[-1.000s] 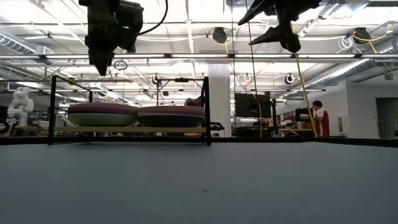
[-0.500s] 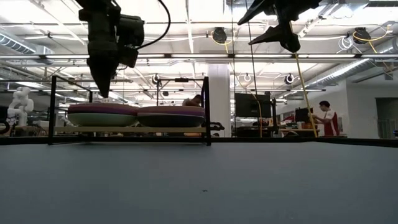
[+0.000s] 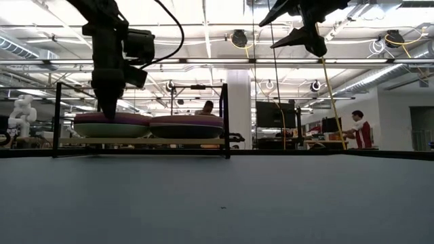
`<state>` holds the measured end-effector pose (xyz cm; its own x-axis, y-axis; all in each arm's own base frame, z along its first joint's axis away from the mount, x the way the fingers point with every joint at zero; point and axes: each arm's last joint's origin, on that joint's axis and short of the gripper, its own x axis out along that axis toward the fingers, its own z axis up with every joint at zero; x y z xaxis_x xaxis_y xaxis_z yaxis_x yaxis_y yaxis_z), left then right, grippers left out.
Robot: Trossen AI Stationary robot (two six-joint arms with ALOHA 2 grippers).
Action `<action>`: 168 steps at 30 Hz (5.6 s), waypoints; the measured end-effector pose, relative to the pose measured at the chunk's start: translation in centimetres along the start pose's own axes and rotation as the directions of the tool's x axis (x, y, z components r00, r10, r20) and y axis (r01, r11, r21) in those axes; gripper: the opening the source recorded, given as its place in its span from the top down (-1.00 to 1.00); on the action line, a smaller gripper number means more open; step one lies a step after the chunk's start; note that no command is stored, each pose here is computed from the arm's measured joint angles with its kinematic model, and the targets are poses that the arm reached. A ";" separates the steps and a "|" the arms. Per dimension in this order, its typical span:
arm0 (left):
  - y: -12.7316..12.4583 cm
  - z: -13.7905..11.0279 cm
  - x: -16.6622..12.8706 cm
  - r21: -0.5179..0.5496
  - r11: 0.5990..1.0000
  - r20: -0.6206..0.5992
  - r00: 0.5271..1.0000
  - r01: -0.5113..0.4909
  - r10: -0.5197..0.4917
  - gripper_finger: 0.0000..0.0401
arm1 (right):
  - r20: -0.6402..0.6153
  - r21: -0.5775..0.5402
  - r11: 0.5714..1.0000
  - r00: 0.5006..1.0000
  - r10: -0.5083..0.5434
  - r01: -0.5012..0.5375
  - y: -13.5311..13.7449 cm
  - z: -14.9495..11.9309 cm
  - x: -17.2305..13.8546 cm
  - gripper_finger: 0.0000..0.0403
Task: Place and stack plates onto a shelf
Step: Stack the light orange plate on top of the violet plate on the shelf, then return to Home Position
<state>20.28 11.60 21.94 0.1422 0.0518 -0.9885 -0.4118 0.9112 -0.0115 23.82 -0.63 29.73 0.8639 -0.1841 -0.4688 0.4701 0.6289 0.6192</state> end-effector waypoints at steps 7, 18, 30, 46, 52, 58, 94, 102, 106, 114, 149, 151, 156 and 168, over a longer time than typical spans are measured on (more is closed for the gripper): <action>0.1 0.2 0.1 0.015 1.000 0.020 1.000 -0.023 0.022 0.97 | 0.001 0.000 1.000 1.000 -0.001 0.001 0.0 0.0 0.0 -0.12; -0.1 0.5 -0.3 -0.039 0.999 0.071 0.997 0.038 -0.035 0.97 | 0.007 -0.056 0.998 1.000 0.000 0.000 0.0 0.0 0.0 -0.12; -2.2 -1.8 -5.6 -0.037 0.993 0.326 0.941 0.111 -0.092 0.97 | 0.074 -0.530 0.847 0.994 0.081 -0.030 0.8 0.8 0.0 -0.01; -4.7 -7.1 -13.1 0.015 0.956 0.719 0.661 0.294 -0.215 0.97 | -0.042 -0.789 0.595 0.980 0.195 -0.153 1.2 0.5 -0.2 0.95; -5.9 -7.2 -14.1 0.094 0.974 0.794 0.575 0.205 -0.198 0.97 | -0.090 -0.819 0.534 0.966 0.243 -0.211 1.3 0.3 -0.3 0.99; -7.4 -6.9 -13.8 0.204 0.965 0.833 0.489 0.165 -0.260 0.97 | -0.013 -0.806 0.554 0.942 0.335 -0.207 0.4 -0.7 0.4 1.00; -10.0 -10.3 2.7 0.449 0.877 0.849 0.224 0.169 -0.478 0.97 | 0.243 -0.757 0.634 0.833 0.498 -0.159 -11.8 -10.6 -0.1 1.00; -9.4 -11.5 4.2 0.452 0.876 0.867 0.148 0.168 -0.476 0.97 | 0.201 -0.785 0.598 0.845 0.495 -0.164 -11.9 -10.8 0.0 1.00; -9.4 -11.5 4.1 0.458 0.877 0.869 0.136 0.145 -0.476 0.97 | 0.179 -0.788 0.588 0.847 0.502 -0.182 -11.9 -10.9 0.0 1.00; -9.0 -11.8 3.1 0.447 0.884 0.886 0.068 0.134 -0.459 0.97 | 0.128 -0.790 0.567 0.840 0.527 -0.235 -11.9 -11.1 -0.2 1.00; -6.8 -15.3 2.7 0.378 0.917 0.914 0.107 0.131 -0.392 0.97 | 0.181 -0.779 0.586 0.814 0.551 -0.223 -13.6 -10.8 -6.4 1.00; -6.7 -15.3 2.7 0.376 0.916 0.914 0.108 0.143 -0.392 0.97 | 0.172 -0.779 0.580 0.809 0.563 -0.238 -13.7 -10.9 -6.7 1.00; -6.7 -15.3 2.7 0.374 0.915 0.914 0.108 0.153 -0.391 0.97 | 0.100 -0.777 0.542 0.787 0.608 -0.319 -13.6 -11.2 -6.7 1.00; -6.7 -15.3 2.7 0.375 0.916 0.914 0.109 0.144 -0.391 0.97 | 0.142 -0.753 0.591 0.805 0.576 -0.289 -13.7 -11.0 -6.6 1.00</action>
<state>9.68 -0.66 17.00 0.9991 0.0229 0.0342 -0.0196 0.9952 -0.0963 9.71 0.31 17.41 0.9920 0.1062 0.0686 -0.1082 0.9937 0.0275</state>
